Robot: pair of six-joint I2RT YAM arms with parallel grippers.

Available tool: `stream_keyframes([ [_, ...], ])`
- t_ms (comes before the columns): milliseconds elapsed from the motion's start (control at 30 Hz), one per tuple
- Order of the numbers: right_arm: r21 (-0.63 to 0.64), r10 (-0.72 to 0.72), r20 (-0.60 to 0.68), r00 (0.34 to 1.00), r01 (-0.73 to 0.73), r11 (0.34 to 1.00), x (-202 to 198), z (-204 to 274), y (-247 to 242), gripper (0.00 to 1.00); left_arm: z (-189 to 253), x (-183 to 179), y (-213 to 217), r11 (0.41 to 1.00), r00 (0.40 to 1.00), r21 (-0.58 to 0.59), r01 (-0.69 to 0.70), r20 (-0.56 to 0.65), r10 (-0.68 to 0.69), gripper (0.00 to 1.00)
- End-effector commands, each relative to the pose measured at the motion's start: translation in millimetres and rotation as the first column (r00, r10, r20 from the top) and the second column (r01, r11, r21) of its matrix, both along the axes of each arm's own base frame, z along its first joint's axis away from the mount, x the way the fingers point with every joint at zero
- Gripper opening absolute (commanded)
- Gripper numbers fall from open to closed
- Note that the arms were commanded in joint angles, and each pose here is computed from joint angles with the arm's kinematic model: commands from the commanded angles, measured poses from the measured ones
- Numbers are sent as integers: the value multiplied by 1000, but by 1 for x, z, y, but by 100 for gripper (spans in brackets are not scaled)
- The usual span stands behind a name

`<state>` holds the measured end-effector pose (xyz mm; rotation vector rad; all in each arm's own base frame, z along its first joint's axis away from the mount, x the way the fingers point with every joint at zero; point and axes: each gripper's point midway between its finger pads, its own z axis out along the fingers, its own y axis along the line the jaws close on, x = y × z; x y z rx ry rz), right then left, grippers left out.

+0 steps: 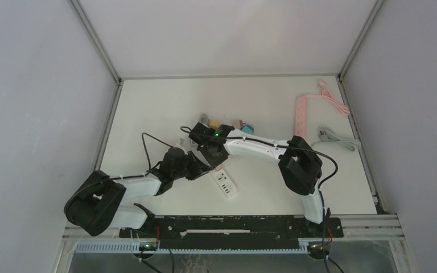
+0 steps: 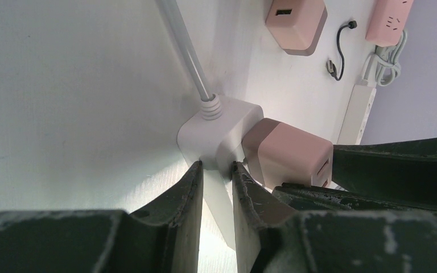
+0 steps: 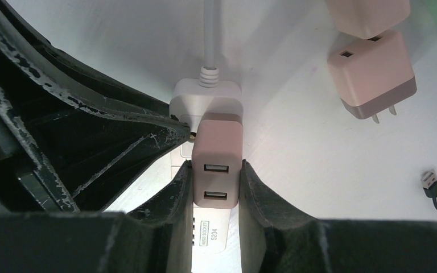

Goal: Insert the plug
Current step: Press the plug into the socket.

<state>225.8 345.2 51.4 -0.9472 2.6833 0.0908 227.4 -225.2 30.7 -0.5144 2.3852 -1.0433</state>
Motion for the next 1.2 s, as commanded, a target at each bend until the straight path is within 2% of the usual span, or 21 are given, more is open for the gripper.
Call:
stream_keyframes([
  [0,-214,-9,-196,981,-34,976,-37,-88,-35,0,-26,-12,20,995,998,100,-27,-45,32,28],
  [267,-179,-43,-196,980,8,984,-32,-82,-40,0,-23,-12,23,994,998,104,-38,-39,42,28],
  [433,-219,-65,-197,978,21,976,-41,-93,-52,0,-21,-12,24,993,998,108,-43,-31,47,28],
  [700,-177,-59,-156,986,31,984,-38,-83,-35,0,-14,-14,29,992,998,111,-59,-22,62,29],
  [933,-77,-50,-78,996,43,996,-20,-46,-19,23,3,-14,37,989,996,121,-84,25,82,33],
  [1167,28,-54,16,998,54,998,-4,4,-3,51,20,-16,53,979,990,156,-130,82,118,45],
])
